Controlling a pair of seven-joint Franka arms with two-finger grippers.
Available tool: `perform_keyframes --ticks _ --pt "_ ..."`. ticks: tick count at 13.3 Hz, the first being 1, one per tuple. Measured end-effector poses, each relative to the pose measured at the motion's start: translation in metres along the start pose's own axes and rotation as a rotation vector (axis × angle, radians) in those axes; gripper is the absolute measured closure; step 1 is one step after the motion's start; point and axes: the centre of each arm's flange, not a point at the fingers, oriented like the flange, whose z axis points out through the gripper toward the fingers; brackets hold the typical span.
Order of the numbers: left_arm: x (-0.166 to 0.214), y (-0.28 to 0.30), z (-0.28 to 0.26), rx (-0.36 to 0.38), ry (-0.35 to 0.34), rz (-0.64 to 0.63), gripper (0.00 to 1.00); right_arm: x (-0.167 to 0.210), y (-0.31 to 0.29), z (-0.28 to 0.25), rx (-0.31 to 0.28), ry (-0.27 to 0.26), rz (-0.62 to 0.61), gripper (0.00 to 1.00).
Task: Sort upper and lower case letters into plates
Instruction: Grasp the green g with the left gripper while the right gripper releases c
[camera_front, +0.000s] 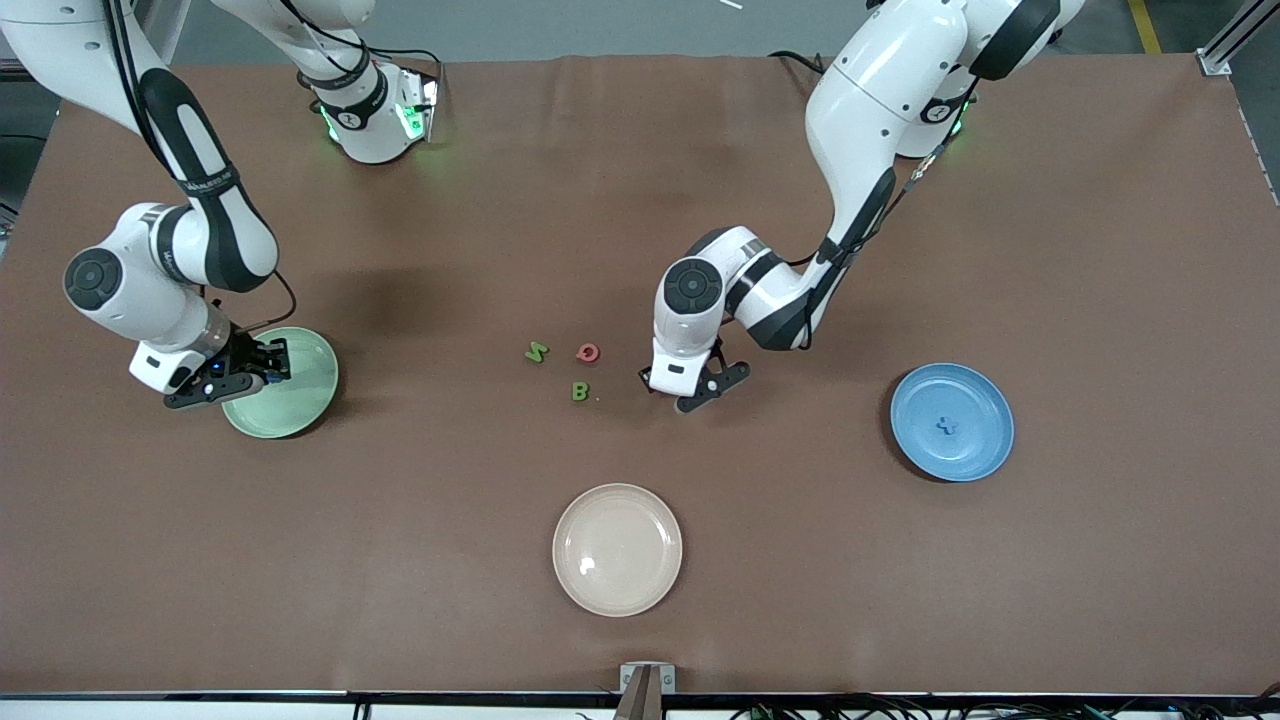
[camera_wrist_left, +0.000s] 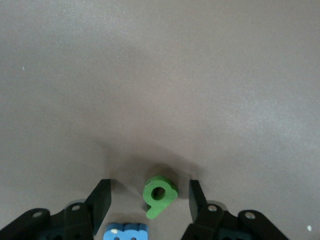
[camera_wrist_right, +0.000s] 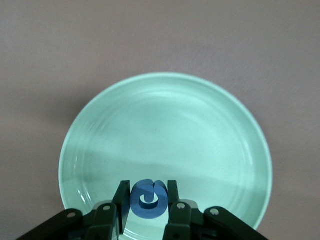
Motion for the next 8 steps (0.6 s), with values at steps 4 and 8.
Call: perform_keyframes --ticks 4,8 --pt "-0.001 0.0 0.0 0.0 0.0 0.002 0.37 -0.016 -0.008 0.02 0.001 -0.001 -0.002 0.66" --pt "0.001 0.0 0.0 0.0 0.002 -0.001 0.63 -0.025 -0.013 0.033 -0.003 0.009 -0.003 0.66"
